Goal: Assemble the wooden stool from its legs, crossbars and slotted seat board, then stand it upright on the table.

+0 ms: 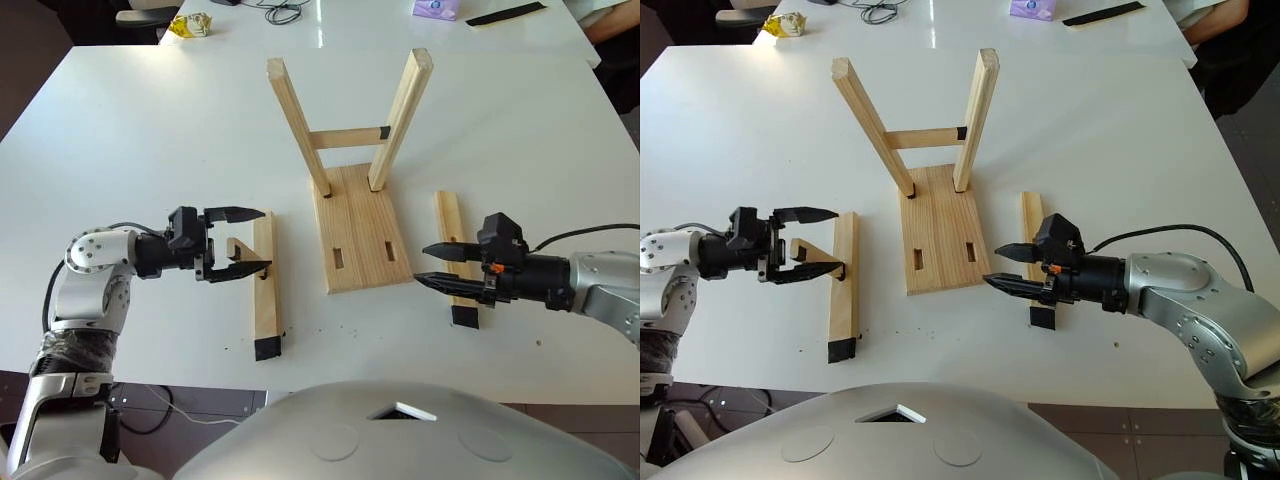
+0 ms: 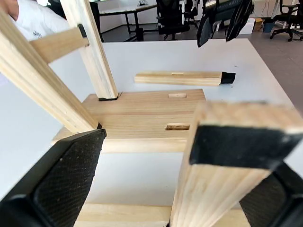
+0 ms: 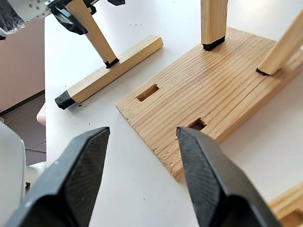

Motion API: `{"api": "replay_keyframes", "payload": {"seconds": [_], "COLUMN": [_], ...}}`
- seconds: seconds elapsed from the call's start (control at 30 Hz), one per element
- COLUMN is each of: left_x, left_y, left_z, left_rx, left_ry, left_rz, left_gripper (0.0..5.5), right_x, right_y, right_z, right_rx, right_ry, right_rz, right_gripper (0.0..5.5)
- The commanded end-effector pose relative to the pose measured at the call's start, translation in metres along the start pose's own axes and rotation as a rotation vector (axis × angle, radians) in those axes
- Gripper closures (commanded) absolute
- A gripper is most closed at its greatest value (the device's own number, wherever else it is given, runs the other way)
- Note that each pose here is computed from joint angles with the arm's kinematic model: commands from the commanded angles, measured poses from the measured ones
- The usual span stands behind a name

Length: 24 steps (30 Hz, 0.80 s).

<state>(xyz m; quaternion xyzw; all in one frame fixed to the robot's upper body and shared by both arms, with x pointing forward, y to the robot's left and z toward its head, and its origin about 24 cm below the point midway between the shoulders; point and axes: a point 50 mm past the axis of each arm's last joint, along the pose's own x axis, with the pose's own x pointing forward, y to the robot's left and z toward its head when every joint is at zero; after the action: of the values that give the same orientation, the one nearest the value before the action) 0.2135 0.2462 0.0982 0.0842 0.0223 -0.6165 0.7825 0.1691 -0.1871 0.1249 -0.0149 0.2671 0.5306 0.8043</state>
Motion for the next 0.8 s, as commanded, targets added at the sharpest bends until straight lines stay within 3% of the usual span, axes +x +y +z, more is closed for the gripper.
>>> {"api": "replay_keyframes", "payload": {"seconds": [0.03,0.3,0.6,0.7,0.8], "left_x": [-0.003,0.008,0.025,0.022,0.021], "left_y": [-0.007,-0.002,0.001,0.003,0.004], "left_z": [0.018,0.054,0.063,0.062,0.065], "left_rx": [-0.003,-0.043,-0.104,-0.106,-0.111], "left_ry": [0.0,-0.104,-0.162,-0.145,-0.139], "left_rz": [-0.016,-0.007,0.034,0.053,0.038], "left_gripper": [1.22,1.22,1.22,1.7,1.72], "right_x": [-0.004,-0.002,0.003,0.003,0.003], "right_y": [0.001,0.002,0.004,0.004,0.006], "right_z": [0.002,0.001,-0.001,-0.002,-0.003], "right_rx": [-0.02,-0.02,-0.021,-0.018,-0.014], "right_ry": [-0.001,-0.02,-0.035,-0.036,-0.038], "right_rz": [-0.016,-0.029,-0.032,-0.037,-0.043], "right_gripper": [2.9,2.9,2.9,2.9,2.9]}}
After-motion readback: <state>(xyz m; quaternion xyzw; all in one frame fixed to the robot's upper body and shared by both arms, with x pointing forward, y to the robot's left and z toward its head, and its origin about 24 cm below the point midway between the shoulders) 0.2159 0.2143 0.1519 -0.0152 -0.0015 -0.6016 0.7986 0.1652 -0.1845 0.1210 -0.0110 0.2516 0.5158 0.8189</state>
